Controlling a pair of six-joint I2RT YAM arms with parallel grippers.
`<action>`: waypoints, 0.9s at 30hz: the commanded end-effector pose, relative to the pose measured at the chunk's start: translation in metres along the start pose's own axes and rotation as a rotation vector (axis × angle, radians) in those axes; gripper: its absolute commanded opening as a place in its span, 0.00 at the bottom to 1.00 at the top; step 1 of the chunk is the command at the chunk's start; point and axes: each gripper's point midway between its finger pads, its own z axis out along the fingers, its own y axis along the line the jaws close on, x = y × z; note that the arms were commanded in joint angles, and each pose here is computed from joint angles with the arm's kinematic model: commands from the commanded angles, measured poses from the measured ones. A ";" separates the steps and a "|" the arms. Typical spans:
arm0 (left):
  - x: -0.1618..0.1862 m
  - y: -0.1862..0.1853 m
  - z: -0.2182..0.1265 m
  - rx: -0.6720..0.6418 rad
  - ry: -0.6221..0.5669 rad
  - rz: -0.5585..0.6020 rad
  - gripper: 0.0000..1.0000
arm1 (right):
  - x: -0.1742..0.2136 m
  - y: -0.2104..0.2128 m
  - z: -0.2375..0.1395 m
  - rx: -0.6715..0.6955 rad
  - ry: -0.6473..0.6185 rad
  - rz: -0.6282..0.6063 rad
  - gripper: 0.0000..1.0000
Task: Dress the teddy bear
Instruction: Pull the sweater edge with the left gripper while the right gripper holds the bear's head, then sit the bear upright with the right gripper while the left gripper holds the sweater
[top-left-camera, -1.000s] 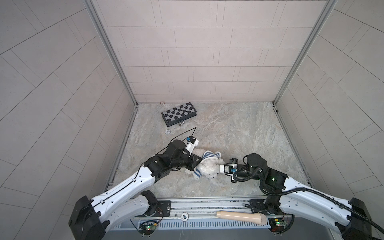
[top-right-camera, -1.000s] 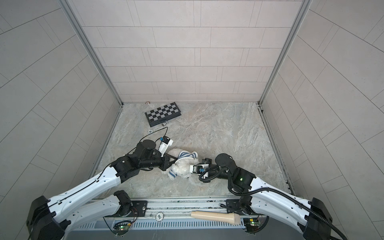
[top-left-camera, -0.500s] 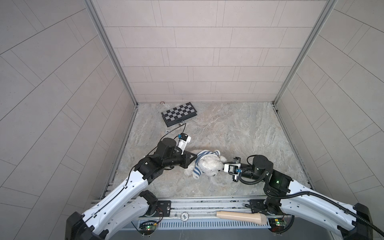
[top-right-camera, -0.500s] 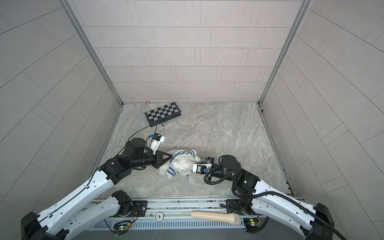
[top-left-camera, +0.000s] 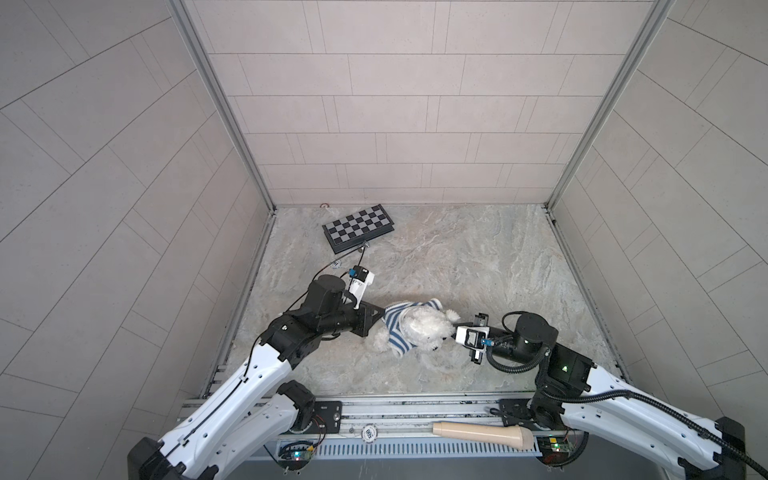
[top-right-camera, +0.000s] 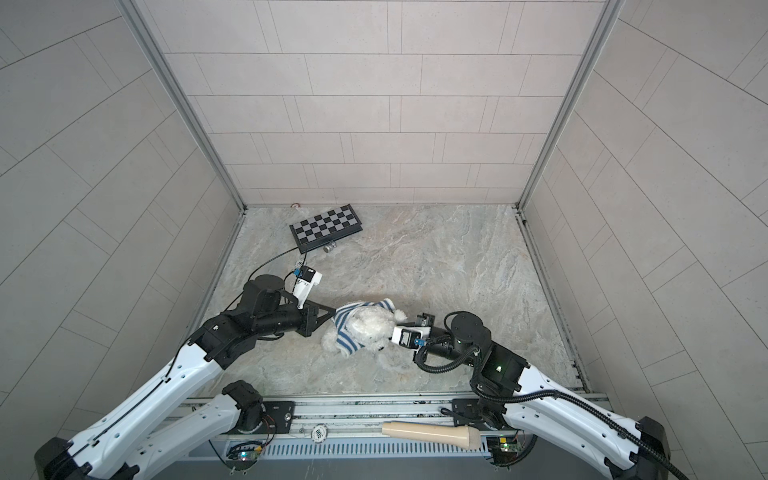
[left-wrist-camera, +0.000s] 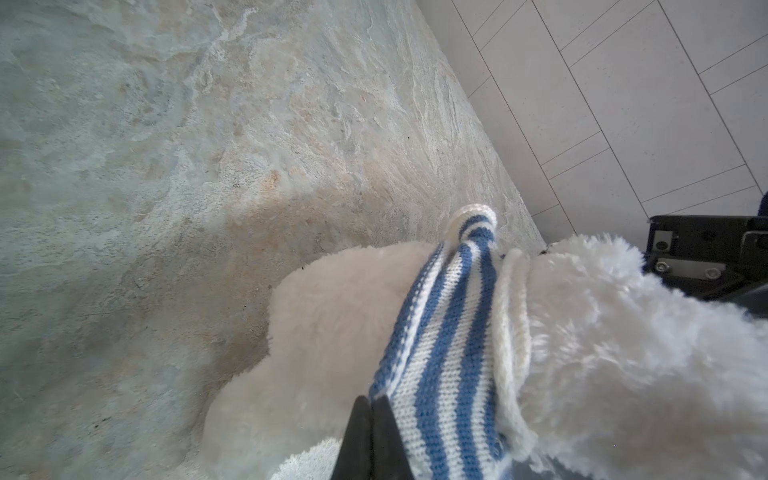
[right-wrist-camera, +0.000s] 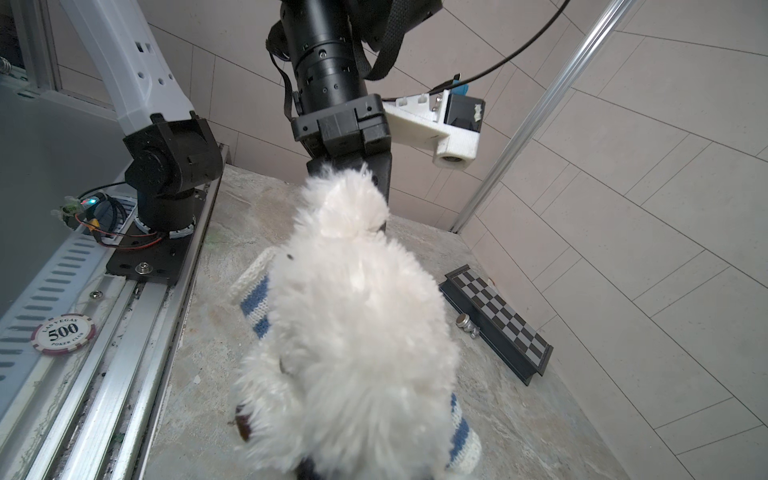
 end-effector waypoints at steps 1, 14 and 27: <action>-0.004 0.016 -0.006 -0.102 -0.010 0.020 0.00 | -0.008 -0.006 -0.001 0.025 -0.027 -0.010 0.00; -0.002 -0.027 -0.006 0.135 -0.036 -0.060 0.00 | -0.050 -0.049 0.008 0.126 0.017 0.097 0.00; -0.016 0.011 -0.001 -0.034 -0.076 -0.079 0.00 | -0.091 -0.088 0.022 0.223 -0.002 0.404 0.00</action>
